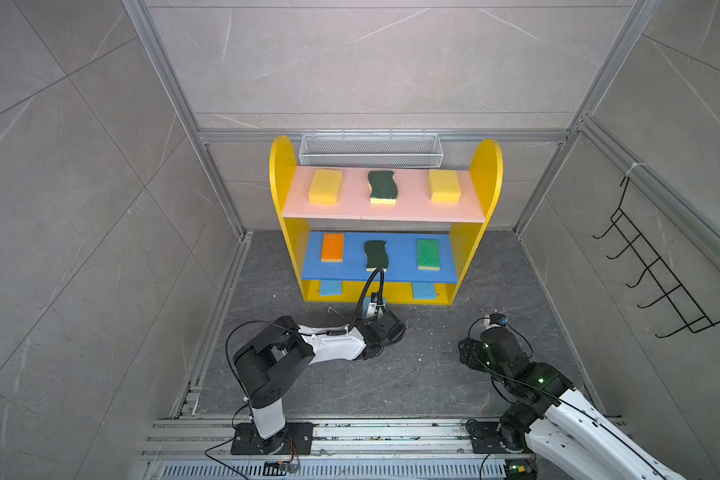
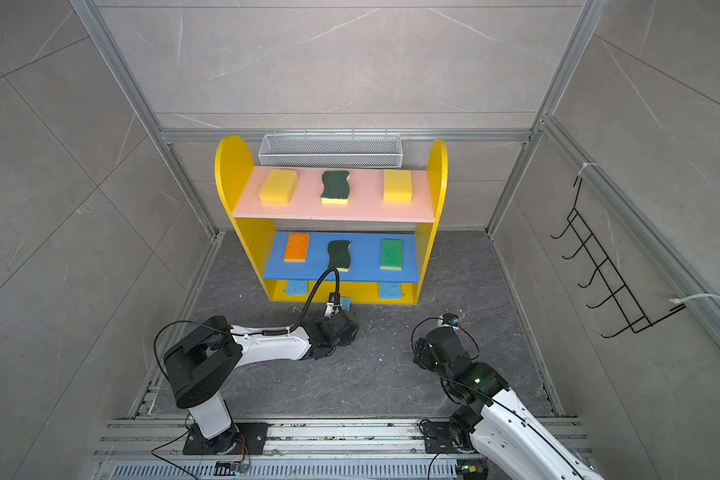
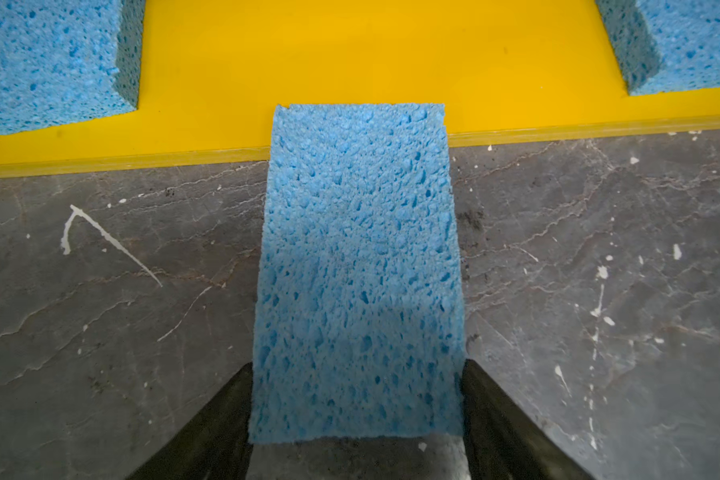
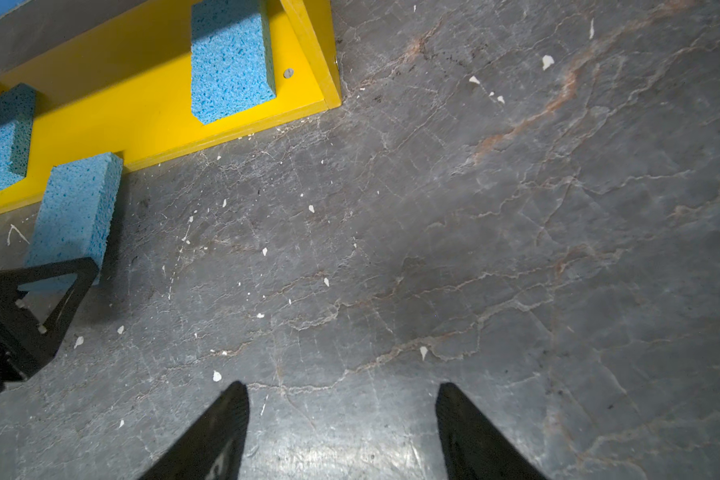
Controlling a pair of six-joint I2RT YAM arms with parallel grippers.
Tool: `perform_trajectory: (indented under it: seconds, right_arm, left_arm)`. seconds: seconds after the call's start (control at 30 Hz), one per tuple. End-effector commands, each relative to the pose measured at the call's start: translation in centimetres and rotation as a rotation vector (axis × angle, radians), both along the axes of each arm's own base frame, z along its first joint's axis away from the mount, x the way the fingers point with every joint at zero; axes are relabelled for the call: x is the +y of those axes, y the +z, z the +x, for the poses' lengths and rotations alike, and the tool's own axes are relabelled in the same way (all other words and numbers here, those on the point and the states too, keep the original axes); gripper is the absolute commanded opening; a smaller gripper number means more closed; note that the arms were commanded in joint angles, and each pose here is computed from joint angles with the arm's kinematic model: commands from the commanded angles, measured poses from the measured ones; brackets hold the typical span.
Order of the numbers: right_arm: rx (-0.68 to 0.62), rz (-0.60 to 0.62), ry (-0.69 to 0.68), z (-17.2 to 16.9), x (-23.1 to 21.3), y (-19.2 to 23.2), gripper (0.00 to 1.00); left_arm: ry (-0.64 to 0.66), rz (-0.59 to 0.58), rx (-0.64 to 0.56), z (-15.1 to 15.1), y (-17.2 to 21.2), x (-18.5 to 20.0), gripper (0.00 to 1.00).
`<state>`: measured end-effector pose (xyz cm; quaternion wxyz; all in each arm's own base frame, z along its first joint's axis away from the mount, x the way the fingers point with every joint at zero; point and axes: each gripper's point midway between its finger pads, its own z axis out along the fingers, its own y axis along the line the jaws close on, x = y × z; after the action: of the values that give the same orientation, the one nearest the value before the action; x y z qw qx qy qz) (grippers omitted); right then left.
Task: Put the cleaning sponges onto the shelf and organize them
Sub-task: 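Lift the light-blue sponge with the left gripper toward the yellow base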
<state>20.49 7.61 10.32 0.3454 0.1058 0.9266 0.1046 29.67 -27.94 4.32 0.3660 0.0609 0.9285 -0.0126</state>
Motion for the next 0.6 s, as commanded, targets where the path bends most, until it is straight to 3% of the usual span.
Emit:
perform_trajectory:
  seconds: [0.0,0.57]
  right_arm:
    - [-0.003,-0.008,0.019,-0.1,0.1,0.4,0.73]
    - [0.02,0.0,0.032,0.4,0.9,-0.6,0.72]
  left_arm:
    - [0.016,-0.038,-0.103,2.4,2.5,-1.2,0.74]
    - [0.016,-0.085,-0.136,5.3,2.8,-1.5,0.73]
